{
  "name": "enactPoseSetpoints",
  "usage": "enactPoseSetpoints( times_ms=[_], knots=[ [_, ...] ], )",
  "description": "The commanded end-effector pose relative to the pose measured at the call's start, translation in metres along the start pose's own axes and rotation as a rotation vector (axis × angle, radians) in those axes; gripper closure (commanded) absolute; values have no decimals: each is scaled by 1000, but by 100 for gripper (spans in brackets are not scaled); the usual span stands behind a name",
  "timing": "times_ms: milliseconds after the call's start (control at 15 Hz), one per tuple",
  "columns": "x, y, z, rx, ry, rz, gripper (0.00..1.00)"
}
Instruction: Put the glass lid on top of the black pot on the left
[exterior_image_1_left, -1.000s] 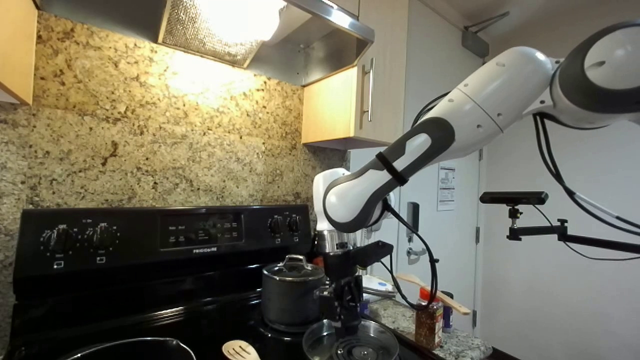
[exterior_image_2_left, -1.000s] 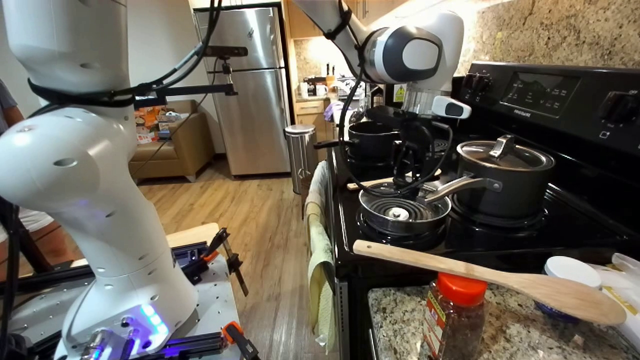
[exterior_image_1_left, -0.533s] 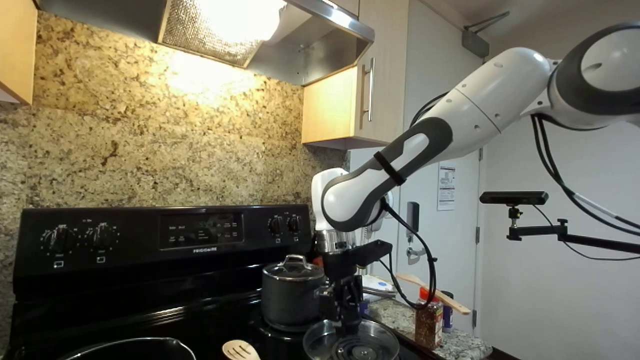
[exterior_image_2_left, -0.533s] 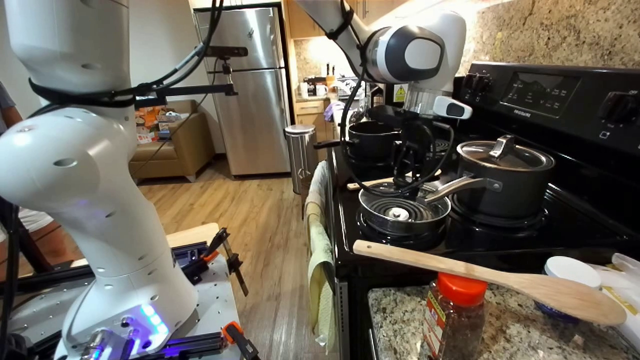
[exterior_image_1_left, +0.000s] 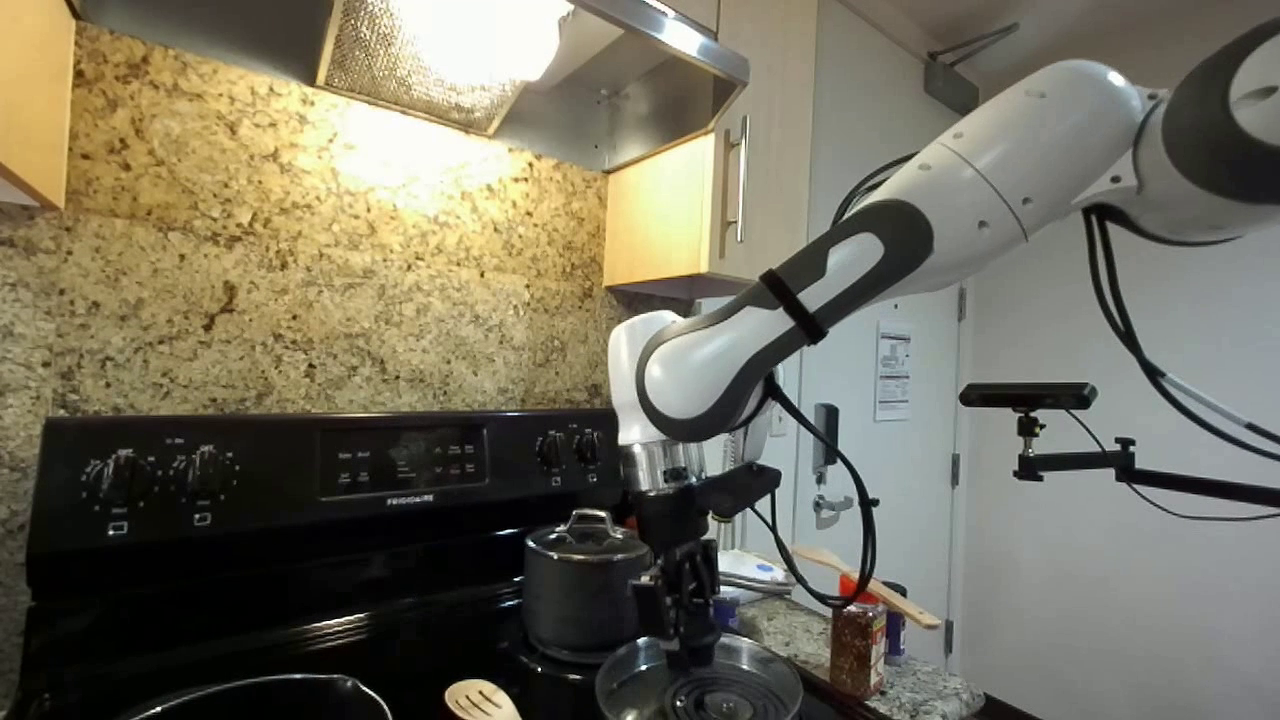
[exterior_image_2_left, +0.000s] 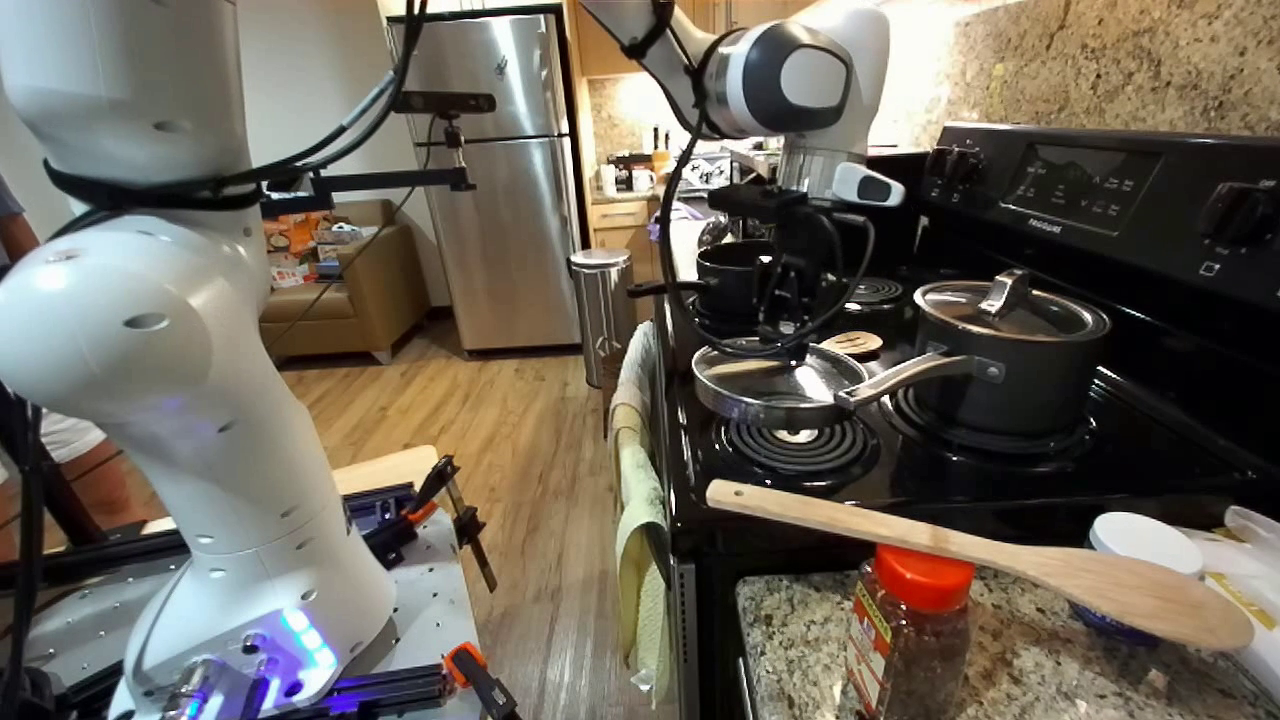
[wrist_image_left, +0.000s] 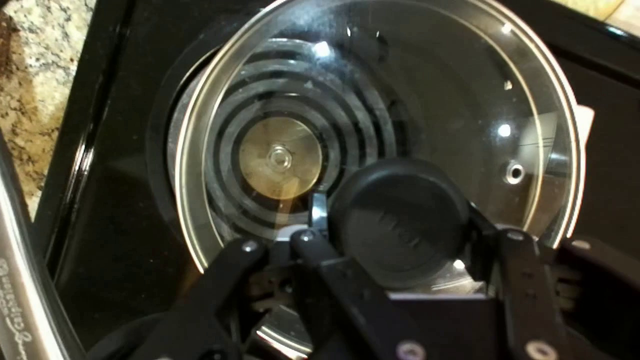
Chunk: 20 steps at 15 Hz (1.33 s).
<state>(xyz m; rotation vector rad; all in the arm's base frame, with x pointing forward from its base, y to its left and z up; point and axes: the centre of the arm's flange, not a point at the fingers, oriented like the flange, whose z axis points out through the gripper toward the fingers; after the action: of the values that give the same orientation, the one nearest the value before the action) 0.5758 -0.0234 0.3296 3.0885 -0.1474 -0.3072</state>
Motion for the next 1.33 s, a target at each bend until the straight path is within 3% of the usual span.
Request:
enactPoseSetpoints(
  times_ms=[0,333,400,867,933,1267],
  knots=[
    [-37,-29,-48,-47,29,-36,65],
    [-53,-65,-98,-94,83,-113,65],
    [-40,-59,-76,-73,73,-86,40],
    [-48,-67,-87,-74,85,-102,40],
    [-48,-67,-87,-74,85,-102,65],
    [-31,-114,-156,-276,94,-173,65]
  ],
)
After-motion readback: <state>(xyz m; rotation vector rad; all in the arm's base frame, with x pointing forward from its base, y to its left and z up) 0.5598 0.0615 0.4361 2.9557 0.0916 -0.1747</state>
